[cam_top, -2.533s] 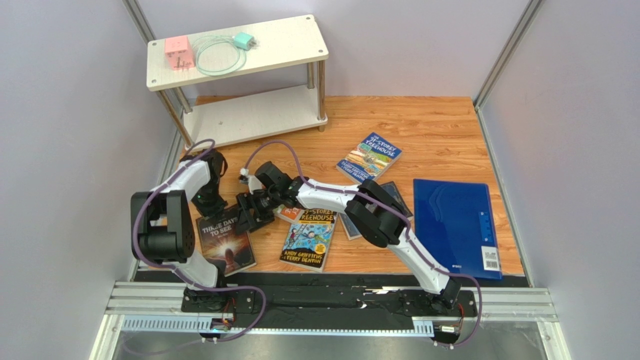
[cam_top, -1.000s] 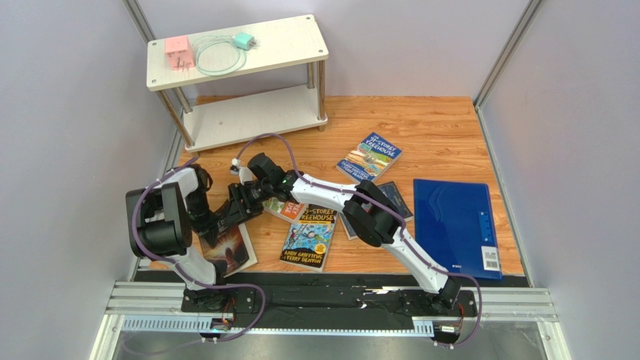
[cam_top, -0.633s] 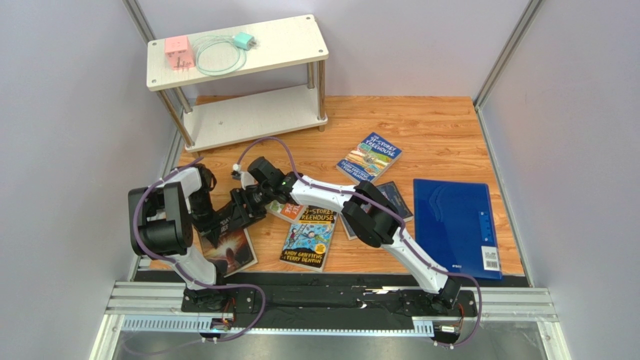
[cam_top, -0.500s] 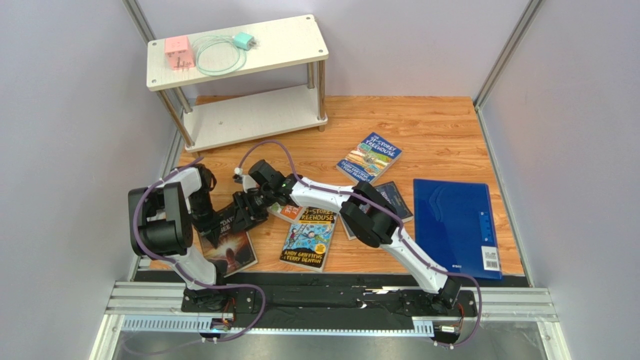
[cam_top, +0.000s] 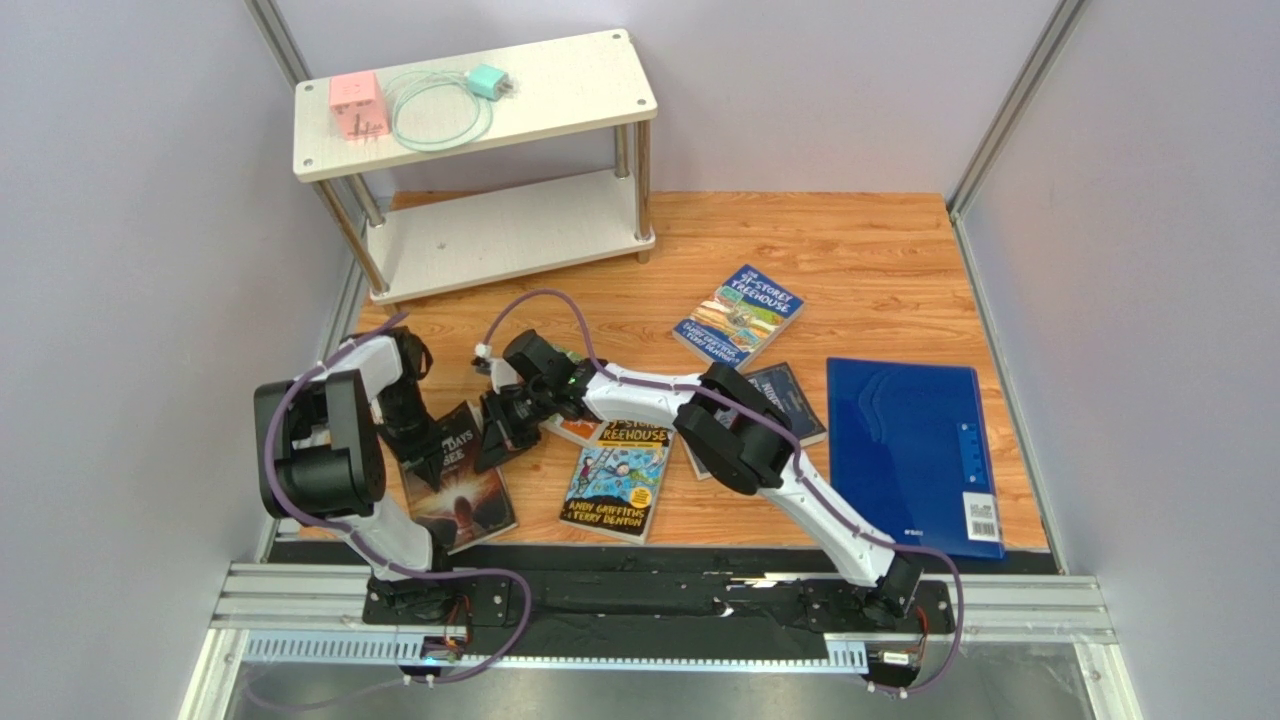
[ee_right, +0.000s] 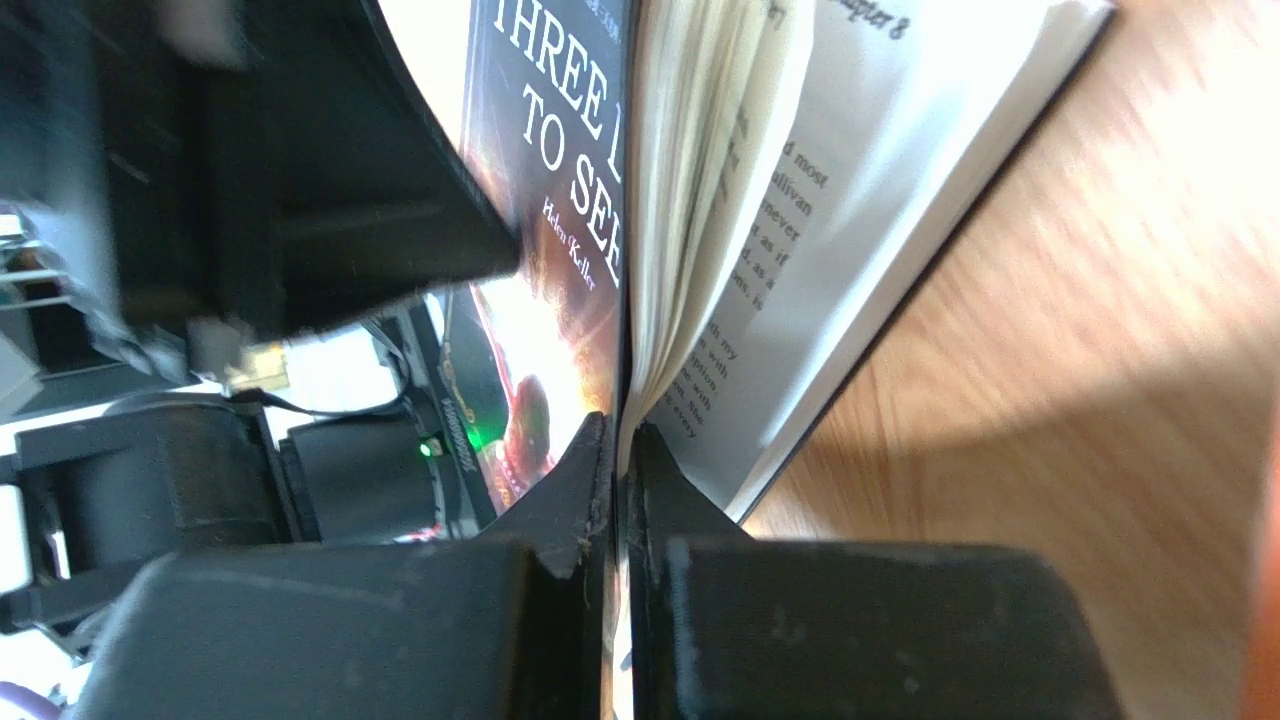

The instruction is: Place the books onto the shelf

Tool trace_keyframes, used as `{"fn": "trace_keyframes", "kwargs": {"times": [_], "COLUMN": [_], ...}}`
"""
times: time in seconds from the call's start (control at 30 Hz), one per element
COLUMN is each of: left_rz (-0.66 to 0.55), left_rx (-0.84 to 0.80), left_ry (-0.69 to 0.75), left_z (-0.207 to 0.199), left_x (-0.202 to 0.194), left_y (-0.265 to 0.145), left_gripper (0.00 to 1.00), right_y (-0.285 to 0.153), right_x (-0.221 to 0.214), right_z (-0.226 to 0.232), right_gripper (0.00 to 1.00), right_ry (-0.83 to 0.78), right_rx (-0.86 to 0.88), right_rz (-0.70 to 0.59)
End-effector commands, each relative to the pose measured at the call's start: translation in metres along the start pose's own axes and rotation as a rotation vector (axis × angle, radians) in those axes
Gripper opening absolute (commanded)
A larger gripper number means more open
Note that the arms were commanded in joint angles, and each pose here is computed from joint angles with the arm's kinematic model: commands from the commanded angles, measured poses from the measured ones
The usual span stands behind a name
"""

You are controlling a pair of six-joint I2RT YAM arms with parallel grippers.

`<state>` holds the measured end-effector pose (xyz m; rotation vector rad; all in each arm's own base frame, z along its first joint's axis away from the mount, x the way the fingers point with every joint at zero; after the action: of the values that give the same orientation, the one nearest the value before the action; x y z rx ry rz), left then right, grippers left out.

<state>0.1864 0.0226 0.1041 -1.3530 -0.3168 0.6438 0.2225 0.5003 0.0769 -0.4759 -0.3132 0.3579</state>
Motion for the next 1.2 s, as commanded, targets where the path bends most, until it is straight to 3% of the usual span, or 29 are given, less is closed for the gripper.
{"fn": "trace_keyframes", "kwargs": {"times": [0.0,0.07,0.13,0.23,0.37,0.57,0.83,1.17], "left_rz": [-0.356,-0.473,-0.599,-0.691,-0.775,-0.857,-0.853,-0.811], "left_rx": [-0.262,-0.346,-0.406,-0.496,-0.57,-0.788,-1.128,-1.205], "left_ry": [0.006,0.014,0.016,0.034,0.072,0.149,0.233,0.248], "left_z": [-0.021,-0.015,-0.007,-0.001,0.003,-0.009,-0.044,-0.064], "left_x": [0.032,0.026,0.02,0.009,0.0,-0.013,-0.01,-0.006], "left_y": [-0.049,-0.085,-0.122,-0.158,-0.179,-0.168,-0.132,-0.097], "left_gripper": [0.0,0.03,0.13,0.35,0.45,0.63,0.68,0.71], "right_y": [-0.038,-0.06,-0.088,-0.124,-0.163,-0.212,-0.22,-0.227], "right_x": [0.013,0.02,0.034,0.048,0.057,0.07,0.065,0.068], "right_z": [0.024,0.031,0.035,0.045,0.061,0.062,0.06,0.06], "right_gripper": [0.0,0.0,0.0,0.0,0.0,0.0,0.0,0.0], "right_ry": [-0.109,-0.113,-0.117,-0.127,-0.177,-0.174,-0.162,-0.166], "right_rx": [-0.033,-0.033,-0.018,0.015,0.05,0.111,0.2,0.241], "right_rz": [-0.102,-0.138,-0.183,-0.231,-0.286,-0.362,-0.357,-0.381]}}
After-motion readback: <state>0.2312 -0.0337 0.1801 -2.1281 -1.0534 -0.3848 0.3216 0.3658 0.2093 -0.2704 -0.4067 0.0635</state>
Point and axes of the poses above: each gripper's point midway between its finger pads, its own y axis out along the fingers, its own z axis along the line the jaws close on, x = y × z, the point moved 9 cm from there along -y, back along the fingers, and after that the axes turned 6 degrees about y, right-handed, at the moved point
